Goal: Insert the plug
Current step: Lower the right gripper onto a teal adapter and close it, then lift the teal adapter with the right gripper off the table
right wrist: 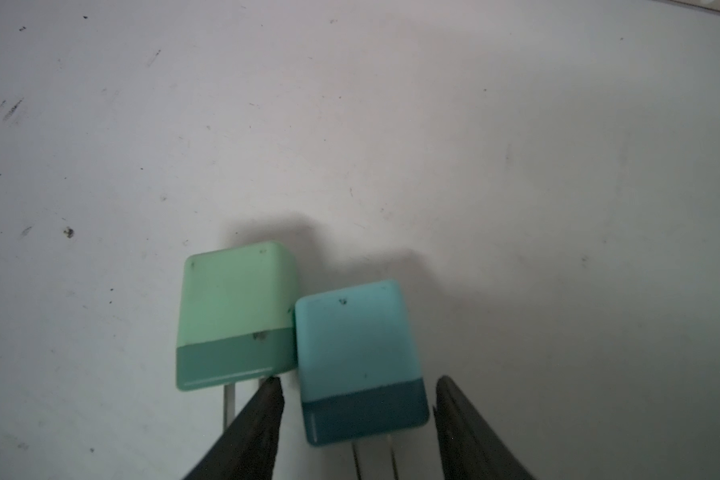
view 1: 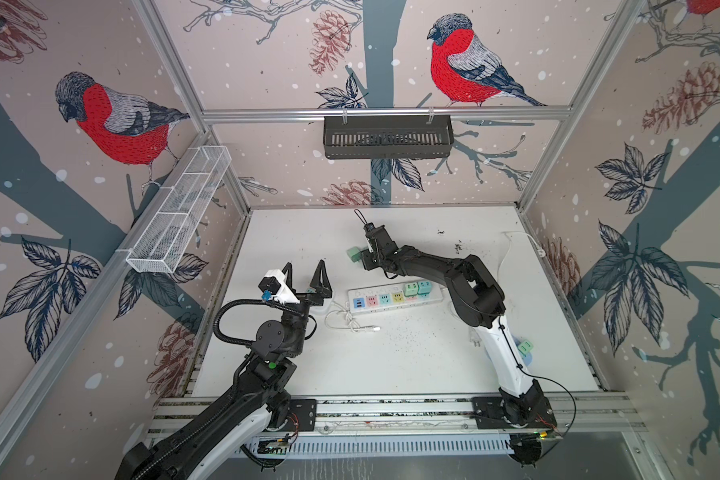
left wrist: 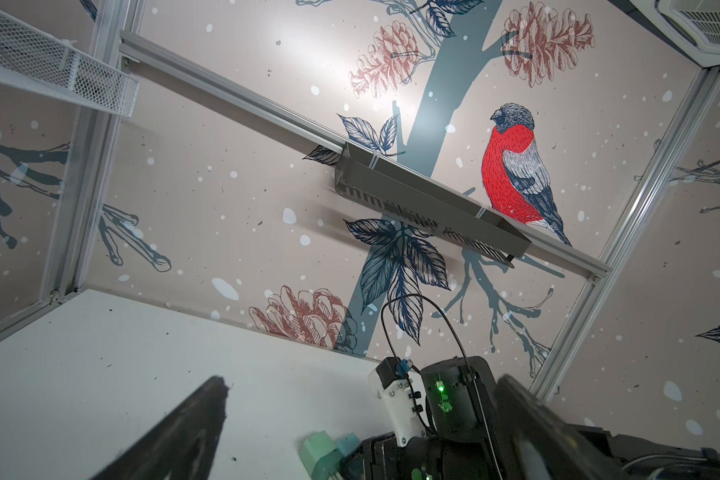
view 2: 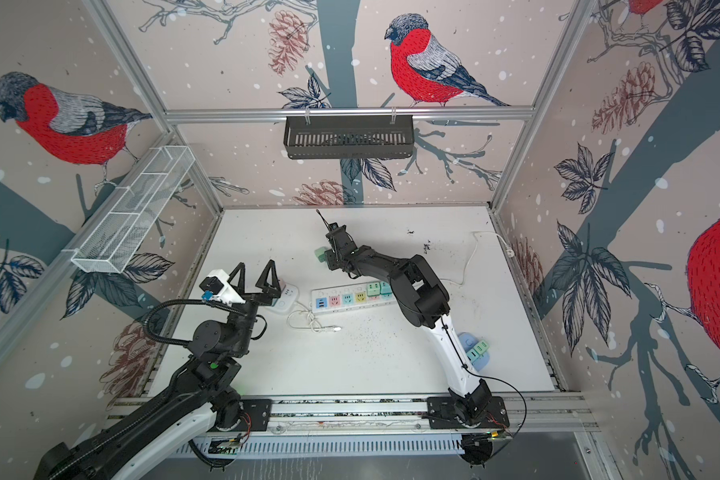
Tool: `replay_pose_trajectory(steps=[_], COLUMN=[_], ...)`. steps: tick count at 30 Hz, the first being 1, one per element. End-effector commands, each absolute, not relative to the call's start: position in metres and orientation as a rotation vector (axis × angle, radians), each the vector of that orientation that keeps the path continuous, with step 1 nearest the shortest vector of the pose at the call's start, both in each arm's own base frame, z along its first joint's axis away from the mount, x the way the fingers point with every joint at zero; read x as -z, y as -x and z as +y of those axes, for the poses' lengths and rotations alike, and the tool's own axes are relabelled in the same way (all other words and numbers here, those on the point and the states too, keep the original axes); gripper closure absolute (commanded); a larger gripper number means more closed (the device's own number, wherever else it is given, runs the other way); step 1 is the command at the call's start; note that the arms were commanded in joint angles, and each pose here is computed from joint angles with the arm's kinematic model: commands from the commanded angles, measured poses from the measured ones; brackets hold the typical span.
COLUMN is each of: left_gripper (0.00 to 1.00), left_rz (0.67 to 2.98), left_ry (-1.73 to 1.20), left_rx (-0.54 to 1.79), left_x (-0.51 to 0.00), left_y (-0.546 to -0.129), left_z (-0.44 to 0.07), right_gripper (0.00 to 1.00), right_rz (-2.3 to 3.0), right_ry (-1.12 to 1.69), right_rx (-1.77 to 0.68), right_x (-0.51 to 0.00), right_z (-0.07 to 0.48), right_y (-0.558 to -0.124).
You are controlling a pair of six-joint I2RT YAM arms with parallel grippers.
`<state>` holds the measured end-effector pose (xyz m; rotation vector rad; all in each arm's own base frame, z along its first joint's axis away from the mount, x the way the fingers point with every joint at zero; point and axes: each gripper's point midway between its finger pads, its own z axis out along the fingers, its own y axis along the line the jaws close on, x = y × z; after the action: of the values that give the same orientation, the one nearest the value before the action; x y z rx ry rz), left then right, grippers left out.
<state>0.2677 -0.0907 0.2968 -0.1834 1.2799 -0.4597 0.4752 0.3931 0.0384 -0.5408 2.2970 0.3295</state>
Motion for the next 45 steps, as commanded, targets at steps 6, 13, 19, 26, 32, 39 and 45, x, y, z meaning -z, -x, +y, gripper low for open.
replay_pose_trajectory(steps=[6,13,19,26,32,39,45], left_gripper=[0.01,0.01,0.01,0.01,0.01,0.01,0.01], left_rz=[1.222,1.222,1.223,1.224,1.23,1.252,1.286], left_ry=[0.219,0.221,0.218,0.222,0.225,0.188,0.141], left_rx=[0.497,0.495,0.504,0.496,0.554,0.581,0.582], left_x=[-0.31,-0.308,-0.309,-0.308,-0.311,-0.314,-0.314], left_y=[-0.264,-0.265,-0.265,-0.265,-0.268,-0.269,-0.273], left_z=[-0.087,-0.086,-0.088,-0.086,-0.094,-0.103,-0.113], right_gripper=[0.4,0.39,0.46,0.6,0.65,0.68,0.7], right_rz=[2.307,2.319,2.331,2.312,2.253,2.12,1.976], right_ry=[0.54,0.557,0.56,0.548,0.542,0.524,0.491], right_rx=[-0.316,-0.298,-0.304,-0.331,-0.385,-0.424,-0.456], right_x=[-0.029,-0.017,-0.012,-0.024,-0.059,-0.13,-0.184], right_z=[0.391,0.396,0.396,0.395,0.397,0.389,0.368], right_y=[-0.481,-0.487,-0.485,-0.481,-0.471,-0.444,-0.406])
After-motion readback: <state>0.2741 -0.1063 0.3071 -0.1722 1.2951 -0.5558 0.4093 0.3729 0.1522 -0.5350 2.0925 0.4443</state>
